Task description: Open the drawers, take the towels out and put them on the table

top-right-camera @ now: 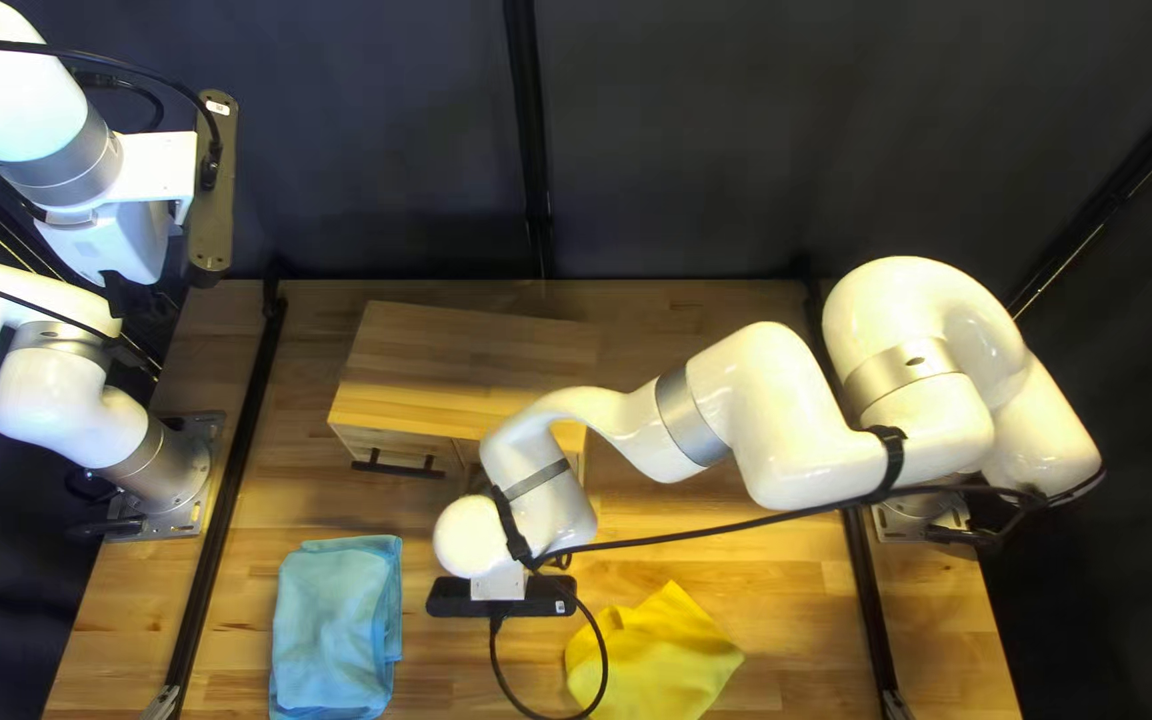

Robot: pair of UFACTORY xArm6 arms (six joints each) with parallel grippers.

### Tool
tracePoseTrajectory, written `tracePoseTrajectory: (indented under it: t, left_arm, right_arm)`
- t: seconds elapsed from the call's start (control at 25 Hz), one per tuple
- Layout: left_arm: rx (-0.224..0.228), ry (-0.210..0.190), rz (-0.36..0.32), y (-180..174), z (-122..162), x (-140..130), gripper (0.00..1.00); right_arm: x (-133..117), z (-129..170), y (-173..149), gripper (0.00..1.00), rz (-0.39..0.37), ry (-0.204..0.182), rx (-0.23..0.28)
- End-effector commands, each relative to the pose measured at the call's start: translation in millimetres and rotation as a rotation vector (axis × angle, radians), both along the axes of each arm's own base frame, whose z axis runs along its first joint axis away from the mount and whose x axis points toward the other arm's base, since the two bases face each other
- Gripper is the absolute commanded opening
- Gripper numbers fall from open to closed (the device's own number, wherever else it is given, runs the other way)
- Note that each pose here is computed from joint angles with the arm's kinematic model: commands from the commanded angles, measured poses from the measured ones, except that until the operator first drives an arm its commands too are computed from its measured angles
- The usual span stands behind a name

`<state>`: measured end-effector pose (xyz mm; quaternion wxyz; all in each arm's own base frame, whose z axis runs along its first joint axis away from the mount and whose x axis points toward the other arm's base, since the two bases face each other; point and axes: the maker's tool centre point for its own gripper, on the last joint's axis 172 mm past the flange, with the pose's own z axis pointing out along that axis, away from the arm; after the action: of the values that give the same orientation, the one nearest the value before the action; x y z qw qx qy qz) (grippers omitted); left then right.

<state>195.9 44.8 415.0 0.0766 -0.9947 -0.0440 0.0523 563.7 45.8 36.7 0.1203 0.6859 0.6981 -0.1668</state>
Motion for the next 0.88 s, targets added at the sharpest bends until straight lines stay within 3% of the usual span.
tracePoseTrajectory:
  t: [0.04,0.28,0.32,0.36,0.4,0.88]
  left_arm:
    - [0.0,0.0,0.0,0,0,0,1.0]
    - [0.0,0.0,0.0,0,0,0,1.0]
    - [0.0,0.0,0.0,0,0,0,1.0]
    - [0.0,0.0,0.0,0,0,0,1.0]
    - [0.0,0.0,0.0,0,0,0,1.0]
    - [0.0,0.0,0.0,0,0,0,1.0]
  right_arm:
    - [1,15,0,0.0,0.004,-0.02,0.005]
    - [1,24,5,0.0,0.001,-0.035,0.004]
    - [1,24,6,0.1,-0.002,-0.036,0.001]
    - [1,23,7,0.69,-0.002,-0.036,0.0]
    - [0,21,8,1.0,-0.003,-0.033,-0.007]
    - [-3,10,1,1.0,0.001,-0.023,-0.036]
